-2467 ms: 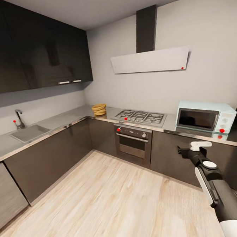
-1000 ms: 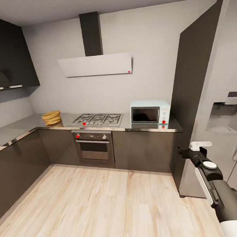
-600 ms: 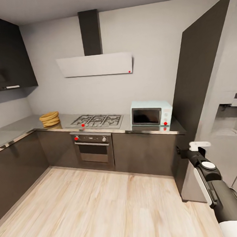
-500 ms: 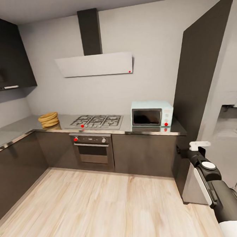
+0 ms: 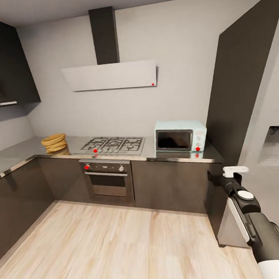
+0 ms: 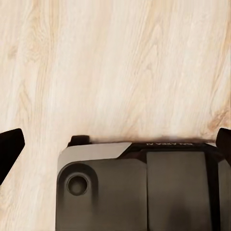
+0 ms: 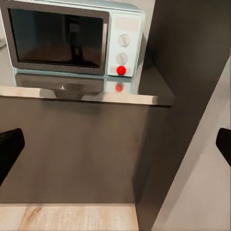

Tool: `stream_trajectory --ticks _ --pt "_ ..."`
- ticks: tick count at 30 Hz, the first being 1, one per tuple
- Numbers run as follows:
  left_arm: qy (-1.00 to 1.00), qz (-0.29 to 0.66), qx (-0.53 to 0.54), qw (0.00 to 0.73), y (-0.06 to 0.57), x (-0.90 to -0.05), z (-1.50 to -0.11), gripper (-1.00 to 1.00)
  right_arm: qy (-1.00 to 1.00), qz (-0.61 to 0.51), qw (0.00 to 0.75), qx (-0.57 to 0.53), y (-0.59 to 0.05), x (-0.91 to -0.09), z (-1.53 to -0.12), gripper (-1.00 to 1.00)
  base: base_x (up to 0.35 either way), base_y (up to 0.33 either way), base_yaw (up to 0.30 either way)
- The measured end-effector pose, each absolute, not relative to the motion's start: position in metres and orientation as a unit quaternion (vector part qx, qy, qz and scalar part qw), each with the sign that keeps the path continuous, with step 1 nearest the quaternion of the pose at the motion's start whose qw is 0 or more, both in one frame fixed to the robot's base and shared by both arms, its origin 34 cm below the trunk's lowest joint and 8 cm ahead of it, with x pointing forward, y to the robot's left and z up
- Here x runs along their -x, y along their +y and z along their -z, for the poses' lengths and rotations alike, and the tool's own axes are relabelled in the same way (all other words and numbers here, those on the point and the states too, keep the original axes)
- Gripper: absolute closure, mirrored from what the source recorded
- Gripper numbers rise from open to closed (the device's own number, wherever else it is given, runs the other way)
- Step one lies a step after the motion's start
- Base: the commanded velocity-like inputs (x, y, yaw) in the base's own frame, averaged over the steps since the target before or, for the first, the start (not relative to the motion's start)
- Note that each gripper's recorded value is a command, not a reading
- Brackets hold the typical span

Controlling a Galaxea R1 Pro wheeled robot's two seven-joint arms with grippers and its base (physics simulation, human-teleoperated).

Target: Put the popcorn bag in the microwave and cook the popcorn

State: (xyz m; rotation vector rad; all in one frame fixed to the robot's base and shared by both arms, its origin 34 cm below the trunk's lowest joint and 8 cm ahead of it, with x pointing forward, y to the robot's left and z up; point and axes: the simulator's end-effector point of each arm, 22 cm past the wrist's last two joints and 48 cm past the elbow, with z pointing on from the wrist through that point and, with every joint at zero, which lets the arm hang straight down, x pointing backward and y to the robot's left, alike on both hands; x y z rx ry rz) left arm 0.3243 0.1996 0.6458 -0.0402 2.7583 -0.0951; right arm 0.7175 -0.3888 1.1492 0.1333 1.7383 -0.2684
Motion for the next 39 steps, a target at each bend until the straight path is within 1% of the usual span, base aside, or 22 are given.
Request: stream_trajectory --ticks 14,22,26,28,33,39 --pt "0.981 0.034 0.013 0.190 0.199 -0.325 -0.646 -1.00 0.760 0.118 0.636 -0.060 -0.393 -0.718 -1.144 -1.00 0.340 -0.008 0.000" --pt "0.981 0.034 0.012 0.190 0.199 -0.325 -0.646 -1.00 0.768 0.120 0.626 -0.062 -0.397 -0.718 -1.132 -1.00 0.340 -0.123 0.000" --pt "0.981 0.034 0.012 0.189 0.199 -0.324 -0.646 -1.00 0.752 0.120 0.645 -0.059 -0.396 -0.721 -1.141 -1.00 0.336 -0.173 0.000" --pt "0.981 0.034 0.011 0.190 0.199 -0.324 -0.646 -1.00 0.755 0.120 0.641 -0.061 -0.397 -0.721 -1.134 -1.00 0.287 -0.133 0.000" --pt "0.981 0.034 0.011 0.190 0.199 -0.324 -0.646 -1.00 0.770 0.119 0.624 -0.064 -0.401 -0.724 -1.111 -1.00 0.060 -0.026 0.000" --pt "0.981 0.034 0.011 0.190 0.199 -0.324 -0.646 -1.00 0.753 0.115 0.645 -0.063 -0.399 -0.727 -1.113 -1.00 0.003 -0.001 0.000"
